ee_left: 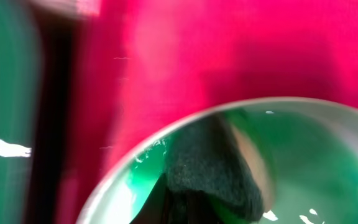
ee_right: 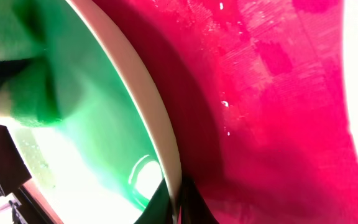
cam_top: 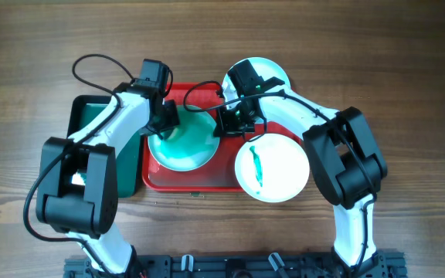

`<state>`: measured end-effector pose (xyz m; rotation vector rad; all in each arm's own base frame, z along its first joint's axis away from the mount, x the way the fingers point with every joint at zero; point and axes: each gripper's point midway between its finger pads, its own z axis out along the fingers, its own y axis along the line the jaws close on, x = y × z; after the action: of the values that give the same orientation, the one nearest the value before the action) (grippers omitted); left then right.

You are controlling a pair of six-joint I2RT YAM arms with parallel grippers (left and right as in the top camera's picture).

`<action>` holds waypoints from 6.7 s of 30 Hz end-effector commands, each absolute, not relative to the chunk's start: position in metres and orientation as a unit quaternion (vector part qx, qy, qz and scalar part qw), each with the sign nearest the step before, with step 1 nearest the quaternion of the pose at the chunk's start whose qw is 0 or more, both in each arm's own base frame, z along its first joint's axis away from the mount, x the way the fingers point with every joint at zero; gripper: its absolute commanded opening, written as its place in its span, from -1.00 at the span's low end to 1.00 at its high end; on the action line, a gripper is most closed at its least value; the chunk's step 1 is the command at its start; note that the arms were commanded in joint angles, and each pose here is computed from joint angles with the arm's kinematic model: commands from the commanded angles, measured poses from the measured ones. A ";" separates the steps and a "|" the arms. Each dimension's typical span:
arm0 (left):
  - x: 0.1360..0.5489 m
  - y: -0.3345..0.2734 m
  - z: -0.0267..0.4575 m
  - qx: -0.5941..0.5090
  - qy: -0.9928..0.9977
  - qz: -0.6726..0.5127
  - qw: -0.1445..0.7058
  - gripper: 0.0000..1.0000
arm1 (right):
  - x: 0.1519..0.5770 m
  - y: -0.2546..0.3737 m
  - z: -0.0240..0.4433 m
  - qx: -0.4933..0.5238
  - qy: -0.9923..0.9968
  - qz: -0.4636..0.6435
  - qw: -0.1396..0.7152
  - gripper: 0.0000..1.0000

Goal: Clean dirty plates on tray and stack at the side
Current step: 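Scrub the plate surface with the sponge while the right gripper holds the rim, then lift the cleaned plate with the right gripper and carry it rightward, then set the plate on the table right of the red tray and release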

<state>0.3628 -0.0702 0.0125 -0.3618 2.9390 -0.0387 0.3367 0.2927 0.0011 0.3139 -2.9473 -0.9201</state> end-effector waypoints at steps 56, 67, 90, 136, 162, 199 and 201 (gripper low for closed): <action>0.396 -0.105 0.027 -0.007 0.985 0.037 0.169 -0.92 | 0.328 0.286 -0.013 0.104 -0.953 -0.283 0.032 -0.92; 0.318 -0.081 0.016 -0.080 0.994 0.069 0.008 -0.92 | 0.329 0.286 -0.013 0.104 -0.953 -0.281 0.031 -0.91; 0.392 -0.069 0.046 -0.152 0.980 0.029 0.124 -0.92 | 0.331 0.281 -0.016 0.084 -0.960 -0.265 0.030 -0.91; 0.413 -0.063 0.123 -0.182 0.976 -0.043 0.112 -0.92 | 0.318 0.238 0.250 0.121 -0.755 0.351 -0.540 -0.91; 0.413 -0.063 0.123 -0.182 0.976 -0.043 0.112 -0.92 | 0.293 0.271 0.185 0.247 -0.858 0.211 -0.398 -0.91; 0.420 -0.064 0.125 -0.181 0.974 -0.047 0.125 -0.92 | 0.316 -0.129 0.066 -0.365 -0.915 -0.032 -0.172 -0.92; 0.421 -0.065 0.125 -0.181 0.974 -0.048 0.128 -0.92 | 0.320 -0.133 0.059 -0.366 -0.910 -0.026 -0.192 -0.92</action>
<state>0.4158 -0.0645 0.1227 -0.5106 2.8516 -0.1189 0.3193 -0.1298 0.0699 -1.2513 -3.2772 -0.1121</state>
